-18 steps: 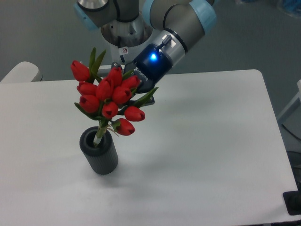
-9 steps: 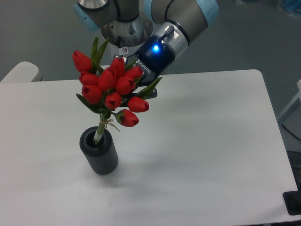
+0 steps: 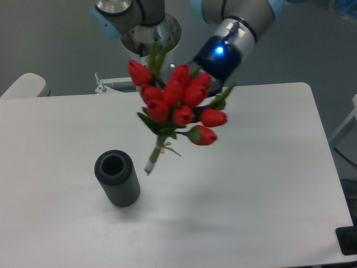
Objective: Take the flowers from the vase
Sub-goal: 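Carry the tulip bouquet away from the vase, holding it raised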
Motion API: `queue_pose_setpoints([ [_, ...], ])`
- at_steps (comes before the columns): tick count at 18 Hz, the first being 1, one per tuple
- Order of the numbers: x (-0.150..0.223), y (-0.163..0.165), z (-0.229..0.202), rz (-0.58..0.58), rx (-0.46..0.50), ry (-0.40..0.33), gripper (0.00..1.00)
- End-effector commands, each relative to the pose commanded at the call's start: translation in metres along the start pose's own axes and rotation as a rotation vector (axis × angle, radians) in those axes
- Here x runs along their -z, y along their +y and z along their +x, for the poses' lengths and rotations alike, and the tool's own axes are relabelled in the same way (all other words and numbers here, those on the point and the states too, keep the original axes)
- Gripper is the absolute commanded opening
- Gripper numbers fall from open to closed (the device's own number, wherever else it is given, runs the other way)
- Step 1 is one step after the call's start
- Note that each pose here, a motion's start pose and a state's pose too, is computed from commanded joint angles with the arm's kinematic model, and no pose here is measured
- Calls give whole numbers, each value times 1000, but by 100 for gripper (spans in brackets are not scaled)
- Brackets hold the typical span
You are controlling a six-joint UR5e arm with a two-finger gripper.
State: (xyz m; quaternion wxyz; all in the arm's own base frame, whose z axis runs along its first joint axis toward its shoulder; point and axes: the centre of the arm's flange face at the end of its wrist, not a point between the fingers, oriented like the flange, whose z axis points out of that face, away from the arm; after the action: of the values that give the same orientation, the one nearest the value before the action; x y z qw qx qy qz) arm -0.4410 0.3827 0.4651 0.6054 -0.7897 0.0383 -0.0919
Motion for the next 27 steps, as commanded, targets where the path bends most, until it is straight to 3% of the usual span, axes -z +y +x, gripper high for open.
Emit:
queue_pose_setpoints([
  [13,19,30,-80,-16,-115,-56,18],
  [27,20,41,-80,-51,-132,-69,17],
])
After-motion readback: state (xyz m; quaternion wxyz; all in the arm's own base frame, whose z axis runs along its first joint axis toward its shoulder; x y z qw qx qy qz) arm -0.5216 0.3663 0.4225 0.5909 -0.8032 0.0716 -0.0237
